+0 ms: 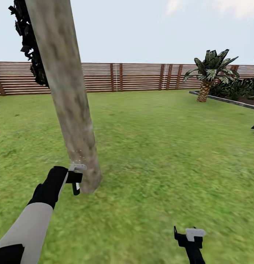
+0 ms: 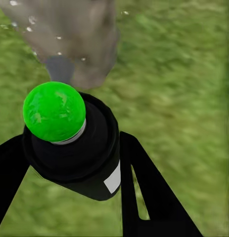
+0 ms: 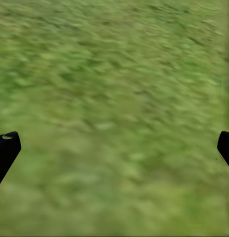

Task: In the garden, pick up the pesticide atomizer on the floor and spray pesticide onto both trees until each tree trunk is fully covered.

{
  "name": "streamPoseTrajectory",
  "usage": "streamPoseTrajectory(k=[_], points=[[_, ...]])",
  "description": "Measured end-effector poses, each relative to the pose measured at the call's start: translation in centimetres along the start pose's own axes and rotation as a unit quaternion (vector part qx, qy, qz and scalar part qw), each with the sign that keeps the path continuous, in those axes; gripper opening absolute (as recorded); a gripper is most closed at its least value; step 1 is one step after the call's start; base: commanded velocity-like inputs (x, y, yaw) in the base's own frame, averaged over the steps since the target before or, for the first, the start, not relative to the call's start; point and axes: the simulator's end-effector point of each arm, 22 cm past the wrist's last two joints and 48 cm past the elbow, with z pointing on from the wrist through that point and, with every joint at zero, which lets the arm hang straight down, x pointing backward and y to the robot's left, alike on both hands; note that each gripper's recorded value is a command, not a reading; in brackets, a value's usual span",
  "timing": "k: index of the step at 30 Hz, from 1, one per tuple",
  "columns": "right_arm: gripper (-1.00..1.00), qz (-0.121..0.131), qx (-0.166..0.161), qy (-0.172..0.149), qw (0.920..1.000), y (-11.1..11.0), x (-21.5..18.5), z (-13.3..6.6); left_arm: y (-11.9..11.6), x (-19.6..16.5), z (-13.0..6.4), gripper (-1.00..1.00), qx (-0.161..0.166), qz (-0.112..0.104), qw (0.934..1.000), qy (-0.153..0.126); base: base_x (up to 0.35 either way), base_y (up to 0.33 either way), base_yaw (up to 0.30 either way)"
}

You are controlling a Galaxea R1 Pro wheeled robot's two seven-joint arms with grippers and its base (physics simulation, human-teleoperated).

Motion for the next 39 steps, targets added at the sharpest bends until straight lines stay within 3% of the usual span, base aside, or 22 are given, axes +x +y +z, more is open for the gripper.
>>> streamPoseTrajectory(k=[8, 14, 21, 25, 27, 32, 37, 39], points=[[1.00, 0.000, 0.000, 0.000, 1.0000, 0.0, 0.0, 0.0, 0.1, 0.0, 0.0, -1.00, -0.001, -0.001, 1.0000, 0.000, 0.000, -0.274, 0.034], [1.00, 0.000, -0.001, 0.000, 1.0000, 0.1, 0.0, 0.0, 1.0, 0.1, -0.1, -1.00, -0.001, -0.023, 0.9997, -0.002, 0.000, -0.274, 0.252], [1.00, 0.000, -0.001, 0.000, 1.0000, 0.1, 0.0, 0.0, 1.0, 0.2, -0.1, -1.00, 0.000, -0.024, 0.9997, -0.002, 0.062, -0.271, 0.257], [1.00, 0.000, -0.001, 0.000, 1.0000, 0.1, 0.0, 0.0, 0.6, 3.1, 1.5, -1.00, 0.005, -0.022, 0.9994, 0.025, 0.153, -0.262, 0.043], [1.00, 0.000, -0.001, 0.000, 1.0000, 0.1, 0.0, 0.0, 1.1, 5.1, 3.2, -1.00, -0.001, -0.011, 0.9999, 0.007, 0.163, -0.253, 0.002], [1.00, -0.001, -0.001, 0.000, 1.0000, 0.0, 0.0, 0.0, 4.0, 9.8, 5.1, -1.00, -0.050, -0.031, 0.9981, 0.017, 0.129, -0.252, 0.000], [1.00, 0.000, -0.001, 0.000, 1.0000, 0.1, 0.0, 0.0, 6.2, 10.8, 5.2, -1.00, -0.063, -0.095, 0.9934, -0.011, -0.048, -0.260, 0.000], [1.00, 0.000, -0.001, 0.000, 1.0000, 0.1, 0.0, 0.0, 6.6, 11.1, 5.2, -1.00, -0.074, -0.099, 0.9923, -0.010, -0.027, -0.266, 0.000]])
